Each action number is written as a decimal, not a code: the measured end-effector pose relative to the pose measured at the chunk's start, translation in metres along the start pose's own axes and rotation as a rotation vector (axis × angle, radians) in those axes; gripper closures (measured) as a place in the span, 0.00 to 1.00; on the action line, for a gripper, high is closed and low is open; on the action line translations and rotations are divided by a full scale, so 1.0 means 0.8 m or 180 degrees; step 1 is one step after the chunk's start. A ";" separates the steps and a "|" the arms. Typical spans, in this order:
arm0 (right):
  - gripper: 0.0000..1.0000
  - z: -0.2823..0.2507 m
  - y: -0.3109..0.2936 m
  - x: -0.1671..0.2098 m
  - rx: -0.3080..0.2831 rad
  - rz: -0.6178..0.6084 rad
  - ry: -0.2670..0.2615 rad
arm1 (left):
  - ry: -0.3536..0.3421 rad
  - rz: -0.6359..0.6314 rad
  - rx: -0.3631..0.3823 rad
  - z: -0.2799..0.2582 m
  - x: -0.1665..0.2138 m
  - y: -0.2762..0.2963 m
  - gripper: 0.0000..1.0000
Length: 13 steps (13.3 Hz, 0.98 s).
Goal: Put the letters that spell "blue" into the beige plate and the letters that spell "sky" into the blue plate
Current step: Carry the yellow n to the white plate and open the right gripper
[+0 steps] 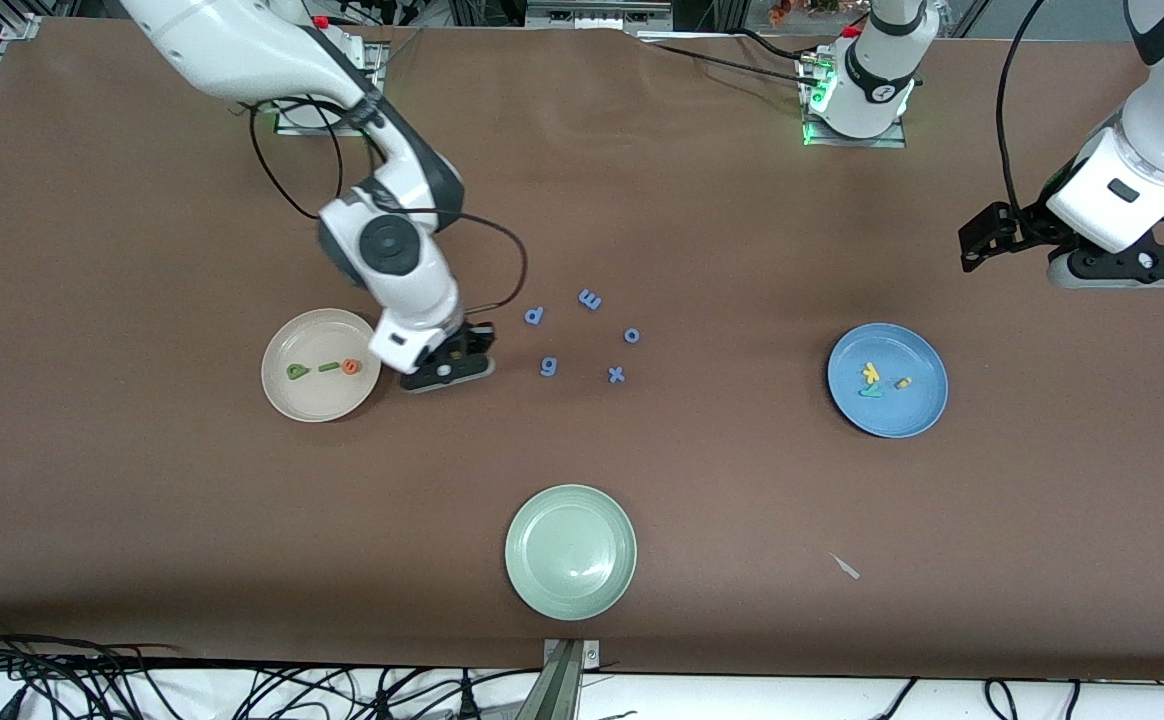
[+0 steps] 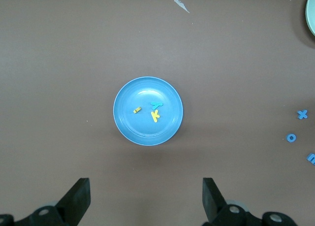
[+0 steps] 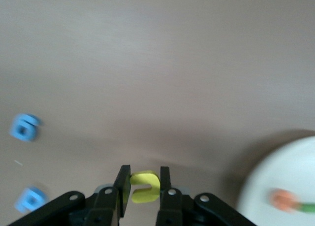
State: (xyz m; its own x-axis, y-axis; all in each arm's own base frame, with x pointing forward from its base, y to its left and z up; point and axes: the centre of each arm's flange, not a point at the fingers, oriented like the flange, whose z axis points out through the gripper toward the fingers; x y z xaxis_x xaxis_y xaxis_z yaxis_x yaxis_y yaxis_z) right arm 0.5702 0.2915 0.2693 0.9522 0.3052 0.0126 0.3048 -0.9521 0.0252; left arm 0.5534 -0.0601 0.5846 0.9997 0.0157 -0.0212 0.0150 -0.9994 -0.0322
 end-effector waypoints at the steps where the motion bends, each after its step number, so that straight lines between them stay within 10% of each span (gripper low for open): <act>1: 0.72 -0.014 0.037 -0.001 -0.0079 -0.0075 -0.0104 | 0.0001 0.0005 0.0000 0.000 0.000 0.001 0.00; 8: 0.67 0.009 0.205 -0.044 -0.0312 -0.0248 -0.0680 | 0.0016 0.0026 -0.0002 -0.010 -0.001 0.006 0.00; 13: 0.19 -0.030 0.207 -0.052 -0.0162 -0.0054 -0.0627 | 0.0011 0.0031 -0.0001 -0.012 -0.001 0.007 0.00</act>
State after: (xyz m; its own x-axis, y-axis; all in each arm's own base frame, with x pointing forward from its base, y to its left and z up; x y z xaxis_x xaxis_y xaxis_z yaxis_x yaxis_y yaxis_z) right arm 0.5804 0.1215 0.2973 0.9339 0.3065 -0.1839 0.3241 -0.9431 0.0742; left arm 0.5525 -0.0657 0.5940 0.9998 0.0059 -0.0182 0.0053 -0.9995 -0.0316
